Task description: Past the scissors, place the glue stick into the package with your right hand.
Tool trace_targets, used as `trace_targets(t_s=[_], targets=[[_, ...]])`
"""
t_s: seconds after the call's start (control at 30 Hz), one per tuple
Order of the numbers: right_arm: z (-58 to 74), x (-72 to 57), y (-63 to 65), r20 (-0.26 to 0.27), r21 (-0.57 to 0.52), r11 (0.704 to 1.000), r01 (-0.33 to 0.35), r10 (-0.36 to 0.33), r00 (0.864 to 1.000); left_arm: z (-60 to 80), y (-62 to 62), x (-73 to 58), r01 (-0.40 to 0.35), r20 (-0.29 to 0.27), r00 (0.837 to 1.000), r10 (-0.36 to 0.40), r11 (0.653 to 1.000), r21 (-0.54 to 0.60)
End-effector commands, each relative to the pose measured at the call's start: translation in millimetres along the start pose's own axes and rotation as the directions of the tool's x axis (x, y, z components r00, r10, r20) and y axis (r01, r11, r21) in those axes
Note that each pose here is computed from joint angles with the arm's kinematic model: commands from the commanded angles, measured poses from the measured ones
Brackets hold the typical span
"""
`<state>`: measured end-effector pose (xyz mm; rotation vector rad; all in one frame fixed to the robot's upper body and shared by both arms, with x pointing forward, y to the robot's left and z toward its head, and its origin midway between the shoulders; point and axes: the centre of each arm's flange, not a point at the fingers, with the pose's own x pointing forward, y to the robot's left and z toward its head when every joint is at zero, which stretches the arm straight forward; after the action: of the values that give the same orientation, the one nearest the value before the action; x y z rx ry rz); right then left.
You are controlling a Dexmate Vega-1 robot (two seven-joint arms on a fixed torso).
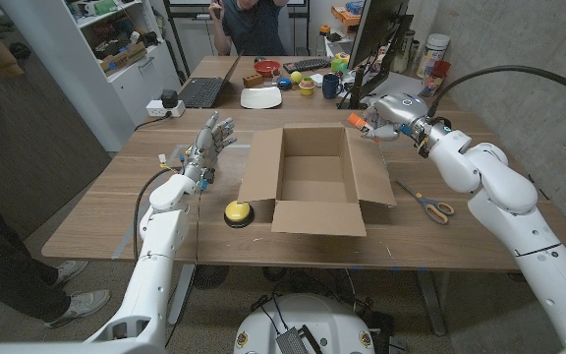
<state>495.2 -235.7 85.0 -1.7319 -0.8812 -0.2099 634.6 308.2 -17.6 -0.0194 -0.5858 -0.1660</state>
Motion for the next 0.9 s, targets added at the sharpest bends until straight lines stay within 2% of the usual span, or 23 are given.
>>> trace_targets(t_s=[0.03,0.27,0.6,0.9], targets=[[31.7,0.7,-5.3,0.107,-0.029,1.0,0.002,0.001,0.994,-2.5,2.4,0.9,-0.002,0.0,1.0,0.002,1.0,-0.007],[45.7,5.2,-9.8,0.177,-0.065,0.998,-0.01,0.021,0.984,-6.1,2.2,2.1,0.0,0.002,1.0,0.0,1.0,-0.016],[60.0,8.1,-8.3,0.228,-0.112,0.992,-0.058,0.082,0.97,-12.6,2.9,1.8,0.001,0.002,1.0,-0.001,0.999,-0.032],[85.6,12.4,-8.4,0.302,-0.173,0.981,-0.092,0.142,0.943,-22.0,3.9,1.0,0.005,0.002,1.0,-0.005,0.998,-0.057]])
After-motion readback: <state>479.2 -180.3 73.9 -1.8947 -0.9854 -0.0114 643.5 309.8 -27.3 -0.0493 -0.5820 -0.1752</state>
